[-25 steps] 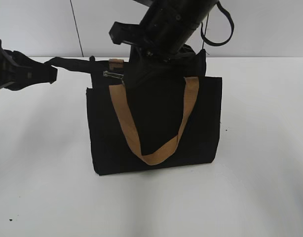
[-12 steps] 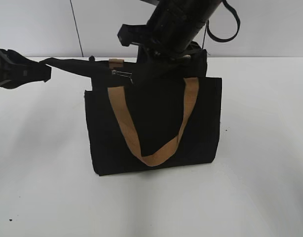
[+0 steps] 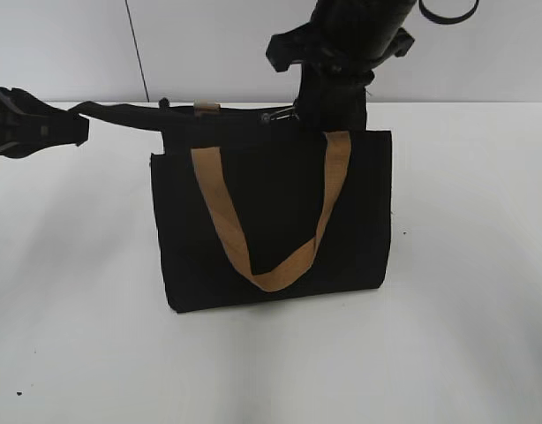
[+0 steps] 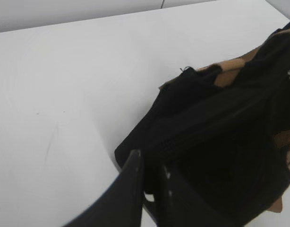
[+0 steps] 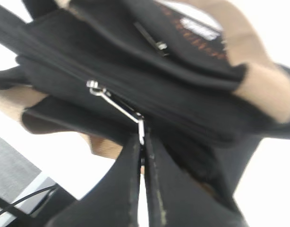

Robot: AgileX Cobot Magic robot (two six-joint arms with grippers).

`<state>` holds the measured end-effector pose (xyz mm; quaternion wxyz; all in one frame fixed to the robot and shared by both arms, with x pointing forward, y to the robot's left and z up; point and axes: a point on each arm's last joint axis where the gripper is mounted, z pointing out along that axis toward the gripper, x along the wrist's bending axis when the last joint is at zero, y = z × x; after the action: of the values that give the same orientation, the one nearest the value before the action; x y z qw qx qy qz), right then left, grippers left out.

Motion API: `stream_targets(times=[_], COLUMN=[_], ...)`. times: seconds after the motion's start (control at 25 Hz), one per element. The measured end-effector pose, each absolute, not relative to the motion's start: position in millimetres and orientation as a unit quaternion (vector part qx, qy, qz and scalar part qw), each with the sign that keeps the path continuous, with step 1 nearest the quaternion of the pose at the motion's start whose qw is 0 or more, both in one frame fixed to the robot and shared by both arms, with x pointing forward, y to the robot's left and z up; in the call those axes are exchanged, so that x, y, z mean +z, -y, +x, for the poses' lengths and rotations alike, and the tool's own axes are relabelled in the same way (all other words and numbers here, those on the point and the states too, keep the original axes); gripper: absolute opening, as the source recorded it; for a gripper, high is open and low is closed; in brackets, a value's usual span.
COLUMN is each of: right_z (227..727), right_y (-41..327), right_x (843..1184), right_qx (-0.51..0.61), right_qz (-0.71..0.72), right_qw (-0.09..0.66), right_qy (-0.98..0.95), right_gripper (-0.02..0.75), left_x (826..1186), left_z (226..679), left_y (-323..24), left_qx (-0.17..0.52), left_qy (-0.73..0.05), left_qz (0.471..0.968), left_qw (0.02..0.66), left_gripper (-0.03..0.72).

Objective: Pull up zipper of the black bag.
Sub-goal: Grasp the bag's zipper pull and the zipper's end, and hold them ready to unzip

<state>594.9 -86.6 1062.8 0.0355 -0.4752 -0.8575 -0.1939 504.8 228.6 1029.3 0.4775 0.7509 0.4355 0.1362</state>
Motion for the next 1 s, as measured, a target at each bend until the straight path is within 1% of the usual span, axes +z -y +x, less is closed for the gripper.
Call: stream_targets(times=[0.12,0.24,0.68,0.88,1.0], right_z=[600,602,607,610,610], right_y=[94,100,112,118,119], right_x=[1073,1078,1077,1076,1076], right_qx=[-0.195,-0.197,-0.165,-0.142,-0.14], right_qz=[-0.474,-0.476,-0.474,-0.47,-0.47], right_qw=[0.005,-0.004,-0.043,-0.075,-0.077], right_qy=[0.859,0.857,0.864,0.868,0.868], right_gripper=[-0.013,-0.013,-0.013,-0.013,-0.013], left_x=[1029,1029,1029,1029,1029], left_z=[505,505,505,505,505], left_y=[-229,-229,-229,-230,-230], left_qx=[0.137,0.137,0.138,0.14,0.14], left_qy=[-0.436,-0.436,-0.438,-0.439,-0.439], left_qz=[0.751,0.751,0.75,0.749,0.749], left_qw=[0.477,0.477,0.477,0.476,0.476], left_gripper=[0.032,0.032,0.032,0.032,0.032])
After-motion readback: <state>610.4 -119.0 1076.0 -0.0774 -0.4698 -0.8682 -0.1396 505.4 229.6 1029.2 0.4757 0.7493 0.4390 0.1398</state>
